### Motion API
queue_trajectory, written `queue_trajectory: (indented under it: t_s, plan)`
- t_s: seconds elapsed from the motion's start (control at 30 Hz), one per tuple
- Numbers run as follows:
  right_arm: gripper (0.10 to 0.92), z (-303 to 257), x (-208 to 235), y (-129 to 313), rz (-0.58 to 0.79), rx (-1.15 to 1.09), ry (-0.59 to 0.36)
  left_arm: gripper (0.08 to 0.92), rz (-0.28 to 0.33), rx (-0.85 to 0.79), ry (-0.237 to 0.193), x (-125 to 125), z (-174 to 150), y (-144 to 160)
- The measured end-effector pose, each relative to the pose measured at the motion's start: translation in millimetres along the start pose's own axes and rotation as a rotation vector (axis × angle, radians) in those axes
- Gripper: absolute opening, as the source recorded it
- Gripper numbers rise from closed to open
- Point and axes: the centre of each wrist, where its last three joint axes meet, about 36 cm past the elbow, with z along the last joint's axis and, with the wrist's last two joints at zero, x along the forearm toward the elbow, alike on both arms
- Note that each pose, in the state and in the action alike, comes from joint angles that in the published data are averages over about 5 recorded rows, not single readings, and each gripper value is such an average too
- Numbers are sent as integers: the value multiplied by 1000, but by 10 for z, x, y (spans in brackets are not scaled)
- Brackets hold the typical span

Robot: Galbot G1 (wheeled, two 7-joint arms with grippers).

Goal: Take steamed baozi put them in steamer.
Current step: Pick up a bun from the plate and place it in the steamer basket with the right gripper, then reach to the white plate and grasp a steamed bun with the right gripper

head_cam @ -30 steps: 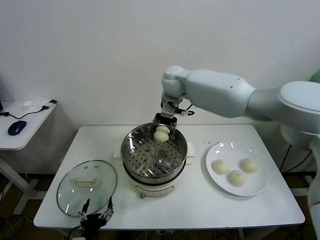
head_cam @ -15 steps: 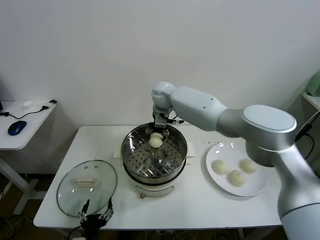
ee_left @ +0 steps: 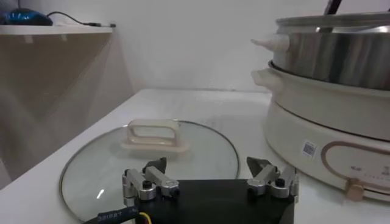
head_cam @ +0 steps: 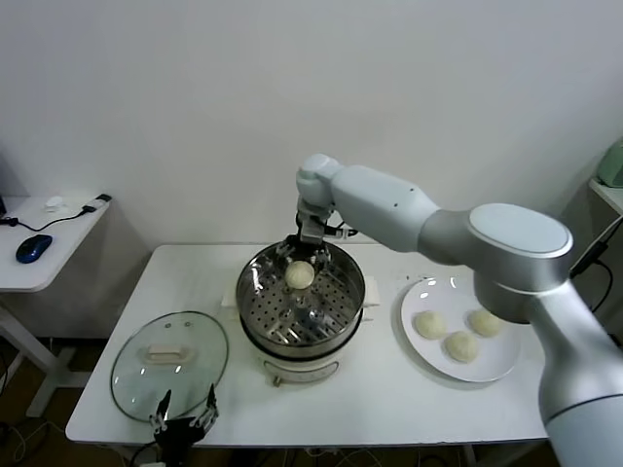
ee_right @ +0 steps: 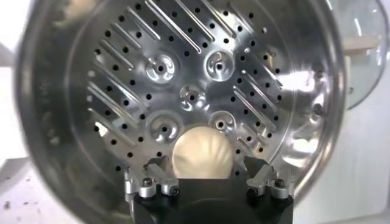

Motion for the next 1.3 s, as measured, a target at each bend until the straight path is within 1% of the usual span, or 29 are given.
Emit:
queue_trajectory:
  t_s: [0.13, 0.27, 0.33, 0.43, 0.6, 0.77, 1.0, 1.3]
  plan:
    - [823, 121, 479, 387, 29, -147, 12, 823, -2, 1, -5, -12, -17, 1]
    - [823, 228, 879, 1050, 24, -368, 57, 823, -5, -3, -9, -38, -22, 23]
    - [823, 243, 978, 1456, 13, -489, 77, 823, -6, -6, -11, -53, -22, 35]
    - [823, 196, 975, 2066, 4, -672, 87, 823, -8, -8, -15, -77, -26, 47]
    - [823, -16, 678, 2885, 12, -953, 77, 823, -15, -10, -22, -98, -50, 67]
    - [823, -215, 193, 3357, 6, -1155, 64, 823, -16, -10, -20, -84, -61, 65]
    - [823, -349, -423, 3618, -2, -1320, 63, 823, -22, -6, -11, -74, -28, 42]
    - [823, -385, -1018, 3696, -18, -1421, 65, 823, -27, -6, -4, -59, 6, 51]
